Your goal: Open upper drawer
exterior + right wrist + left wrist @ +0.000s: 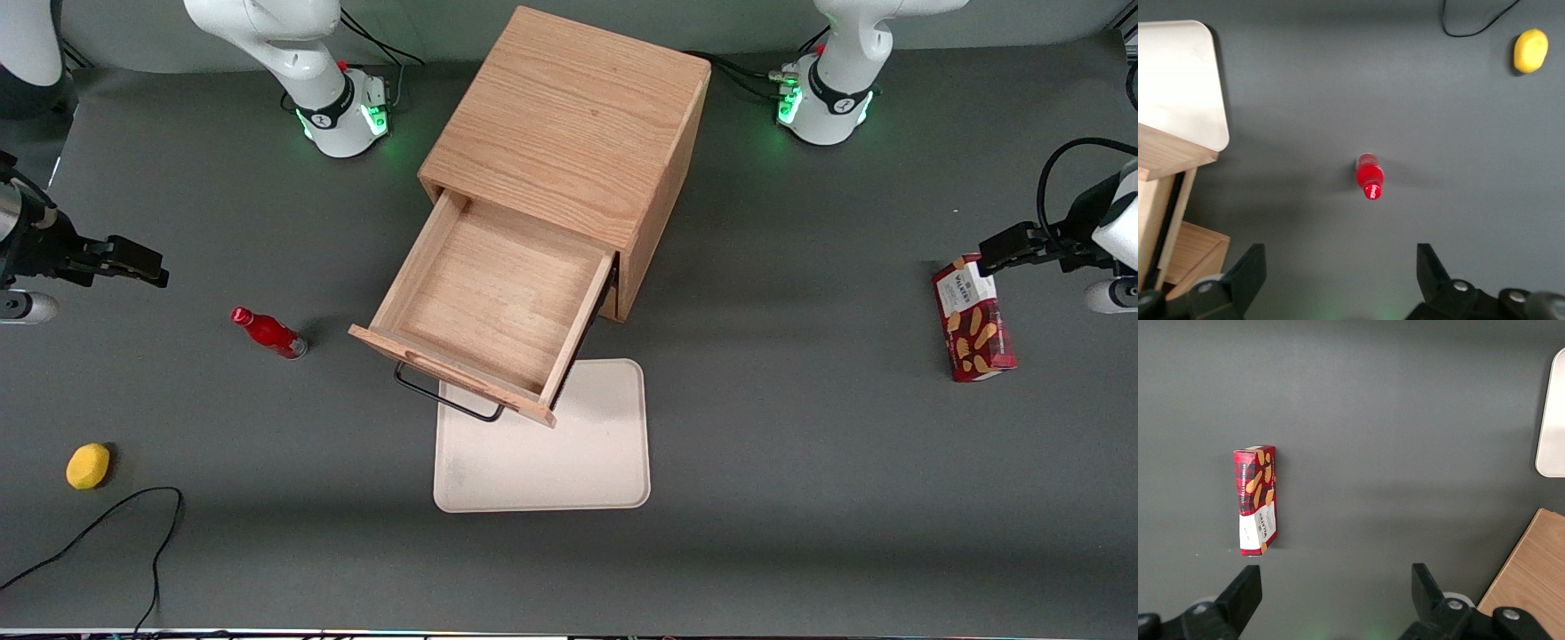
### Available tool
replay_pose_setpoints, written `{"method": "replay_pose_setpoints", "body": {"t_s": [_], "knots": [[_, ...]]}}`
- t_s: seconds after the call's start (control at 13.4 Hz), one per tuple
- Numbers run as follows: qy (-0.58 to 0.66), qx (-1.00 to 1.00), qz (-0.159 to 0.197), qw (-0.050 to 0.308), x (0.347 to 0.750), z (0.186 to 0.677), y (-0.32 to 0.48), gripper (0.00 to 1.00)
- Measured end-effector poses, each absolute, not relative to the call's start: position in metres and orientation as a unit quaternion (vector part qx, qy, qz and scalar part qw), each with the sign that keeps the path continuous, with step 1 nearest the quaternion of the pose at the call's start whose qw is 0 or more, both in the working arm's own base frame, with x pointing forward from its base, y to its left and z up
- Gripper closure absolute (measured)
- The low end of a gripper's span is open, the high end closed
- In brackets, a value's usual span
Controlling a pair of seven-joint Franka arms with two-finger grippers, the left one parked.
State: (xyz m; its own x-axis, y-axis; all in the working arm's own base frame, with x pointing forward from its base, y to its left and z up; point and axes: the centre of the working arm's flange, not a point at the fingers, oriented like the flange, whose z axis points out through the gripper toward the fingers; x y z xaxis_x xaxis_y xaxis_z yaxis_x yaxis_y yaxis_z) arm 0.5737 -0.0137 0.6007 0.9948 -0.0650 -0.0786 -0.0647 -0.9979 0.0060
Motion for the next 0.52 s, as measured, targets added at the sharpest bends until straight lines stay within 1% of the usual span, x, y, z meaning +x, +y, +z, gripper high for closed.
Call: {"method": "replay_pose_setpoints", "body": {"t_s": [0.15,0.52], "knots": [[-0.032,0.999,-0.041,-0.014,0.573,0.605,-0.020,0.00],[0.005,0.998,-0.064,-0.018,0.564,0.615,-0.011,0.00]]}}
